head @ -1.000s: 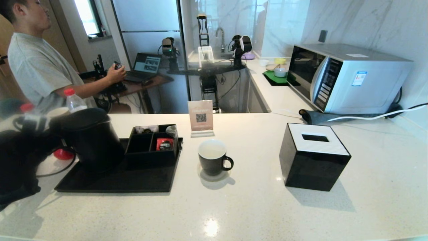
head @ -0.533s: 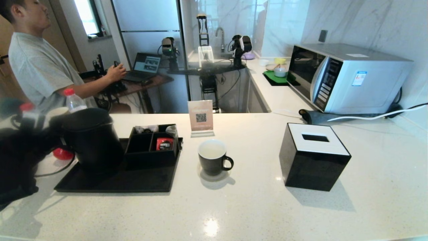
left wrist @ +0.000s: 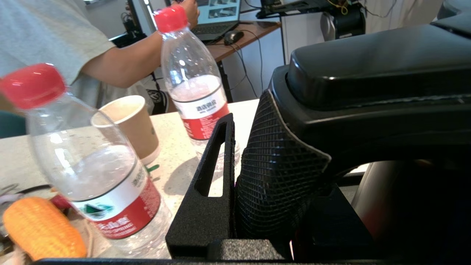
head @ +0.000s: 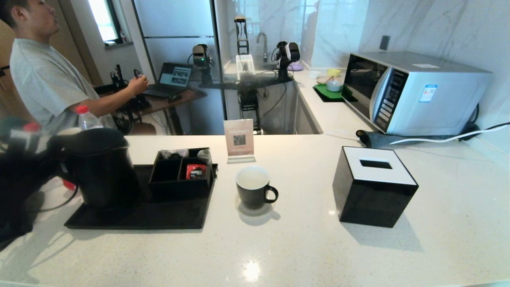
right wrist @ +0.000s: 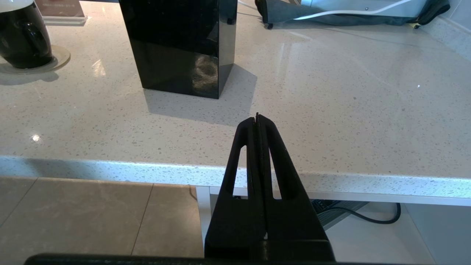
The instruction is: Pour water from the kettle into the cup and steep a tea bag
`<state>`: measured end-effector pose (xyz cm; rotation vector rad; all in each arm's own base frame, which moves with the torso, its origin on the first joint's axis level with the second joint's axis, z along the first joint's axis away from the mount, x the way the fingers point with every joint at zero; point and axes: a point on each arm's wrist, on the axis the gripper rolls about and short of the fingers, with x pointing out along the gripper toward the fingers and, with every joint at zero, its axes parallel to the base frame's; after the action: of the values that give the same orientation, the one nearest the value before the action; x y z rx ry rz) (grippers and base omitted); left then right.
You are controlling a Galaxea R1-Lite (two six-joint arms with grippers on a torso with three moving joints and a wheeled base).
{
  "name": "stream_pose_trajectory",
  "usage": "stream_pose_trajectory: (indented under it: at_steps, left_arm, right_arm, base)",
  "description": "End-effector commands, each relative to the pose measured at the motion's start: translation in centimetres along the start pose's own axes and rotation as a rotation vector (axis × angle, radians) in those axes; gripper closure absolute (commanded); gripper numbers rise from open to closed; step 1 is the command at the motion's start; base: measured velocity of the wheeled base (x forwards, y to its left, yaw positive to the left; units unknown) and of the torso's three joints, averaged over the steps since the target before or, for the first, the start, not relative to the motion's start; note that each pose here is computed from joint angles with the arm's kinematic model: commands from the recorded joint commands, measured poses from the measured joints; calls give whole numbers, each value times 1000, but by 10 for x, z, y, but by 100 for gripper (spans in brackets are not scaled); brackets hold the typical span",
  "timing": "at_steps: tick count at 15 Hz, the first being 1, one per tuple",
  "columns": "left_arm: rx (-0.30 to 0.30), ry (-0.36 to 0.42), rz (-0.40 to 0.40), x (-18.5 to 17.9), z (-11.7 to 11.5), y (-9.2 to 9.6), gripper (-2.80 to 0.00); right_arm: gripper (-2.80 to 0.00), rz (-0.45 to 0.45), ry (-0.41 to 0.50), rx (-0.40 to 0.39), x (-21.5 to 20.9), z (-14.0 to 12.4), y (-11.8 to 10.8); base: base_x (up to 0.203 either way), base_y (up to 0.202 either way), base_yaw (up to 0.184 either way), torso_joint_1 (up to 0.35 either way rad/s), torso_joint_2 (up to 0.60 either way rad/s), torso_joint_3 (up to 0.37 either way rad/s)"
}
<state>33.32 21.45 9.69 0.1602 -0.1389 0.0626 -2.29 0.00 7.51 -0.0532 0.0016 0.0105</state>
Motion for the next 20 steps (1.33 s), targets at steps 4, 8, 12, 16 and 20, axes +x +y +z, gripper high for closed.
stream_pose_trajectory:
  at_steps: [4,8,12,16,20]
  left_arm:
    - [24,-74,12,-11,29,0,0]
    - [17,-69,24,-26,42,-3,0]
    - [17,-67,26,-46,59,-13,0]
    - [14,-51,31,-74,75,-28,0]
    - [35,-56,27,-103,93,-46,0]
  right_arm:
    - [0,0,1,0,0,0,0]
    - [0,0,1,0,0,0,0]
    - [0,2,1,0,0,0,0]
    - [0,1,1,0,0,0,0]
    - [0,0,1,0,0,0,0]
  base:
    - [0,0,0,0,0,0]
    - [0,0,0,0,0,0]
    - [0,0,0,0,0,0]
    - [0,0,0,0,0,0]
    - [0,0,0,0,0,0]
